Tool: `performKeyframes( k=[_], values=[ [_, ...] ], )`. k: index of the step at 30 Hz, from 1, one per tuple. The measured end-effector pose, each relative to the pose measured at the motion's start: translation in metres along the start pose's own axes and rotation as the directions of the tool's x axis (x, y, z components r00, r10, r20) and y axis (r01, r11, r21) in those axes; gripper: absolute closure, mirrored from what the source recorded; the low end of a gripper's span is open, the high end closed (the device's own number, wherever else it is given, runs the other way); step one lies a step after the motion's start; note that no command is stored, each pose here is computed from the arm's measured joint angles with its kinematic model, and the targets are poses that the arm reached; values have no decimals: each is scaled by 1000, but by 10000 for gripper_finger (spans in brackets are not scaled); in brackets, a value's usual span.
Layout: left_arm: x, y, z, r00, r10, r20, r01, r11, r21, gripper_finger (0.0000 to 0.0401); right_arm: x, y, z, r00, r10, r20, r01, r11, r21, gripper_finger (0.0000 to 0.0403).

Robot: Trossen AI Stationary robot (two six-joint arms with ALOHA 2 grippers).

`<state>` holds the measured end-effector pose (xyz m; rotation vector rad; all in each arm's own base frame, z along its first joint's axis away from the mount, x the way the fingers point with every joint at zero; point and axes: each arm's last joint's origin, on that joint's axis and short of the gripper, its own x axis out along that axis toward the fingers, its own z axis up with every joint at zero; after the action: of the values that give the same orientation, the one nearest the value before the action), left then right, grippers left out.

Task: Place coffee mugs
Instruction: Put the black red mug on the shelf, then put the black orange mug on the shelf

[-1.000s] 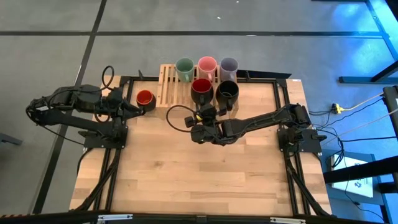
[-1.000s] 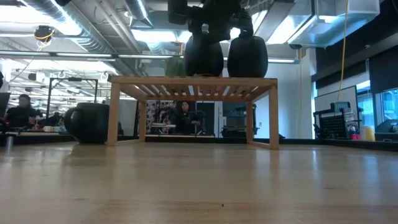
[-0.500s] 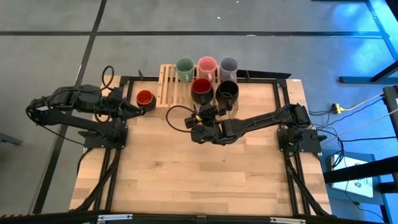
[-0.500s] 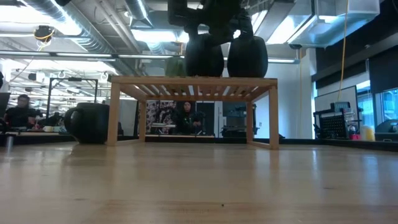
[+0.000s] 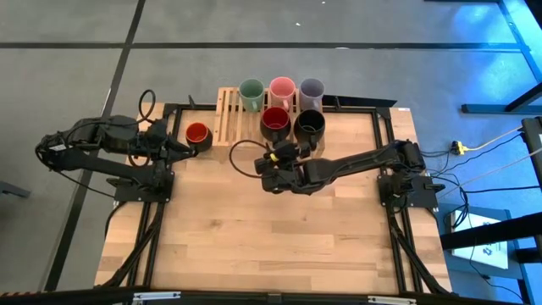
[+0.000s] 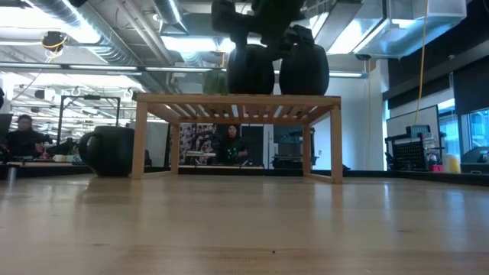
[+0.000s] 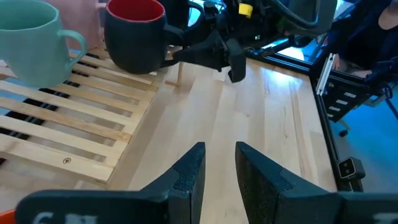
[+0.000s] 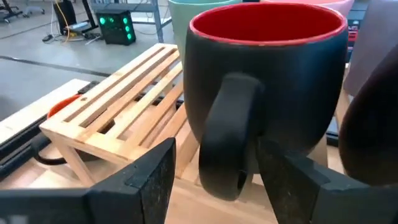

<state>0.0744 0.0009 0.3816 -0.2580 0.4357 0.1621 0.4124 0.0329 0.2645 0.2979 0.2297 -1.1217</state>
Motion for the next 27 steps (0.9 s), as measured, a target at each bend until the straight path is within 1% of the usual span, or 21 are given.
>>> performKeyframes(
  k=[5, 10, 17, 20, 22, 24, 27],
  values=[
    [0, 0, 0, 1000, 0, -1, 0, 1000, 1, 319, -5, -2, 10, 1000, 1, -15, -1, 1000, -20, 187],
    [0, 0, 0, 1000, 0, -1, 0, 1000, 1, 319, -10, 0, 21, 996, 47, -72, -48, 999, -17, 187],
    [0, 0, 0, 1000, 0, -1, 0, 1000, 2, 319, -21, 3, 51, 994, 58, -88, -60, 998, -21, 187],
    [0, 0, 0, 1000, 1, -3, -1, 1000, 3, 319, -34, 4, 64, 991, 76, -108, -81, 996, -41, 187],
    [0, 0, -1, 1000, 4, -13, -4, 1000, 4, 319, -46, 5, 71, 994, 76, -84, -81, 995, -52, 187],
    [0, 1, -2, 1000, 11, -23, -11, 1000, 6, 319, -58, 7, 76, 994, 85, -65, -89, 994, -58, 187],
    [0, 1, -3, 999, 19, -31, -19, 1000, 4, 319, -76, 7, 81, 991, 110, -82, -118, 989, -93, 187]
  ],
)
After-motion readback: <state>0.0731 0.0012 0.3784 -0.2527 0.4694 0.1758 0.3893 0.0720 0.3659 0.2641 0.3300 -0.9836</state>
